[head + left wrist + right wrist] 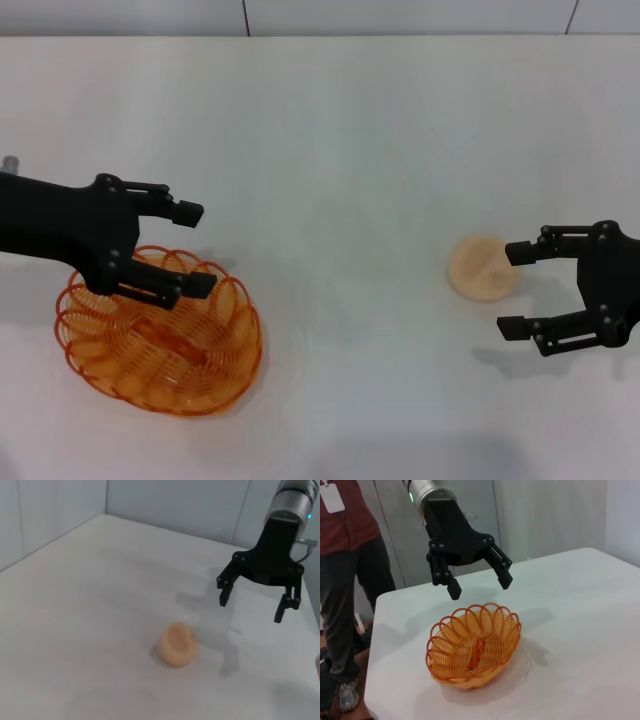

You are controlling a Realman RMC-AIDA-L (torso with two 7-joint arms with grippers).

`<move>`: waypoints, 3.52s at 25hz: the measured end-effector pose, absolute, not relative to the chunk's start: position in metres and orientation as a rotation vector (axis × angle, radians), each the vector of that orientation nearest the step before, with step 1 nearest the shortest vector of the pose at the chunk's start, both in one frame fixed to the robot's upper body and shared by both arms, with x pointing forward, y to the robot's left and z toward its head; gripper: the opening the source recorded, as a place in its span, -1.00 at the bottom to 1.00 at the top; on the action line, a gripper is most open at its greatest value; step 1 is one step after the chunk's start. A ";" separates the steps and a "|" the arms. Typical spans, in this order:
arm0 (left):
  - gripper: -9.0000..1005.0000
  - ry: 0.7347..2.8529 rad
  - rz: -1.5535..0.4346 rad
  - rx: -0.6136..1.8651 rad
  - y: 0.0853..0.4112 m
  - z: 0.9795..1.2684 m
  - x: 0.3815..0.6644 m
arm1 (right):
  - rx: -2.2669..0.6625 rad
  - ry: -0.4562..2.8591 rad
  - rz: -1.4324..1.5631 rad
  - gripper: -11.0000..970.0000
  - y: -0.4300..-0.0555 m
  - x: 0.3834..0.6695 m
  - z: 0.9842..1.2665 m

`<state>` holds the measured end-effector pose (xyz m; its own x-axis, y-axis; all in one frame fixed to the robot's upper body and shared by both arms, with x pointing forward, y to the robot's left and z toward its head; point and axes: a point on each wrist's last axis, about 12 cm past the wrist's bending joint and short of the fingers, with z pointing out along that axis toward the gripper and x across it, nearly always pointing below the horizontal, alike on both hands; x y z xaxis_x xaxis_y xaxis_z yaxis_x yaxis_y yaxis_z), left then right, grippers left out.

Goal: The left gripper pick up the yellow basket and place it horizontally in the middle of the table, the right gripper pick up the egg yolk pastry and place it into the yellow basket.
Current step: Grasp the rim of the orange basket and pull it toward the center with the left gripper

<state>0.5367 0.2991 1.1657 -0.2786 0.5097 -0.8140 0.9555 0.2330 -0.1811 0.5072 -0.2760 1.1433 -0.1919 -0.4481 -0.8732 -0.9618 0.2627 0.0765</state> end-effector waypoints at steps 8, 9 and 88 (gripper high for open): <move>0.77 2.085 -0.866 1.210 0.315 1.177 0.544 | -1.283 1.764 0.857 0.74 -0.276 0.508 1.145; 0.77 2.127 -0.835 1.184 0.318 1.179 0.545 | -1.281 1.763 0.857 0.74 -0.276 0.508 1.145; -0.27 2.928 -0.505 0.704 0.311 1.133 0.580 | -1.228 1.751 0.887 0.74 -0.272 0.513 1.146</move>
